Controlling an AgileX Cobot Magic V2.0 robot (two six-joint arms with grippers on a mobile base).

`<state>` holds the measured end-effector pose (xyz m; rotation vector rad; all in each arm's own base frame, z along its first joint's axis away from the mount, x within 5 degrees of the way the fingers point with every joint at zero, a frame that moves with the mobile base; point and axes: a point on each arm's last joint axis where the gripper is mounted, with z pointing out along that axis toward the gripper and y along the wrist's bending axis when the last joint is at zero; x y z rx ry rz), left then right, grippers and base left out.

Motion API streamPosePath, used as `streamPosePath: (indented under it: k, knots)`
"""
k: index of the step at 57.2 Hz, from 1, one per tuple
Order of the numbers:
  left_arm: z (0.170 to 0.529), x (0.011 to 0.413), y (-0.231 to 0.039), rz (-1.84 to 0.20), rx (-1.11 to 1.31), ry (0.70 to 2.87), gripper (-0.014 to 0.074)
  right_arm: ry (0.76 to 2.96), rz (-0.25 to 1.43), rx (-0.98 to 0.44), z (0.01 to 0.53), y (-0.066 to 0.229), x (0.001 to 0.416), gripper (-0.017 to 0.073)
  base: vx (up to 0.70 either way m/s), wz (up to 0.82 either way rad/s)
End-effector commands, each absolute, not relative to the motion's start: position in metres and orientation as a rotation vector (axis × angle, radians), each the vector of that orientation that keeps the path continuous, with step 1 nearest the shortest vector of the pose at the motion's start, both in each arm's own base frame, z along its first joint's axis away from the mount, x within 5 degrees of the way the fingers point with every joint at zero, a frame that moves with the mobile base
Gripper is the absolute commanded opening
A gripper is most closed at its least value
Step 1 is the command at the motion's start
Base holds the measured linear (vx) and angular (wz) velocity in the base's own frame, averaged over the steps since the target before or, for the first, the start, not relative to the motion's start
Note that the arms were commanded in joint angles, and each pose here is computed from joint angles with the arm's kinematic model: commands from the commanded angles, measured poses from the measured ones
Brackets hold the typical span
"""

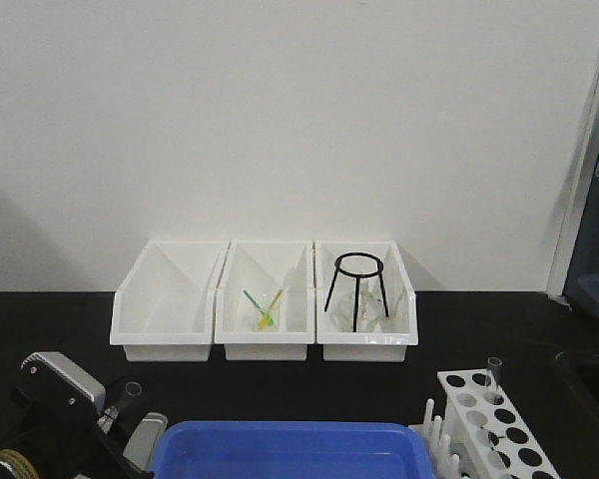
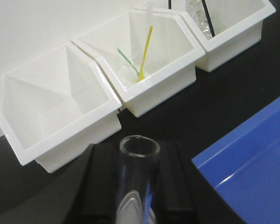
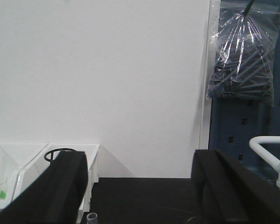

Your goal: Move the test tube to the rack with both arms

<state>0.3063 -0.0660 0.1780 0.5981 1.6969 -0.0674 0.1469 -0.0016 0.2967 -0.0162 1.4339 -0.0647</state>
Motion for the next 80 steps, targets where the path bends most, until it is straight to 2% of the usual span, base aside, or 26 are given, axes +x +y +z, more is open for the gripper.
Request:
streamPosePath:
  k: [1,13,19,27,36,41,47,58,65,73,80]
  knots:
    - [0.202,0.310,-0.068,-0.078,0.553,1.566,0.0158,1.321,-0.087,-0.023,0.314,-0.002,0.147,0.0510,0.00,0.00]
    - [0.208,0.308,-0.068,-0.081,0.542,1.547,0.0000,1.332,-0.085,-0.023,0.313,-0.002,0.147,0.0510,0.00,0.00]
    - [0.225,0.303,-0.067,-0.115,0.492,1.511,-0.0010,1.344,-0.079,-0.020,0.313,-0.002,0.148,0.0510,0.00,0.00]
    - [0.271,0.294,-0.065,-0.139,0.430,1.411,-0.0008,1.367,-0.068,-0.019,0.317,-0.002,0.149,0.0510,0.00,0.00]
    - [0.343,0.286,-0.065,-0.223,0.373,1.335,-0.0007,1.405,-0.062,-0.052,0.336,0.001,0.152,0.0510,0.00,0.00]
    - [0.374,0.280,-0.073,-0.331,0.382,1.318,-0.0007,1.433,-0.036,-0.050,0.343,0.002,0.156,0.0510,0.00,0.00]
    - [0.398,0.272,-0.096,-0.501,0.531,1.291,-0.0007,1.449,0.045,-0.042,0.345,0.008,0.162,0.0510,0.00,0.00]
    - [0.399,0.270,-0.138,-0.858,0.744,1.331,-0.0002,1.512,0.247,-0.253,0.330,0.053,0.175,0.0510,0.00,0.00]
    - [0.381,0.278,-0.159,-0.924,0.772,1.372,-0.0001,1.482,0.403,-0.403,0.322,0.091,0.178,0.0510,0.00,0.00]
    - [0.360,0.282,-0.184,-1.003,0.817,1.411,0.0000,1.468,0.547,-0.442,0.310,0.122,0.183,0.0510,0.00,0.00]
    - [0.351,0.280,-0.201,-1.060,0.830,1.420,0.0000,1.482,0.579,-0.459,0.301,0.133,0.189,0.0510,0.00,0.00]
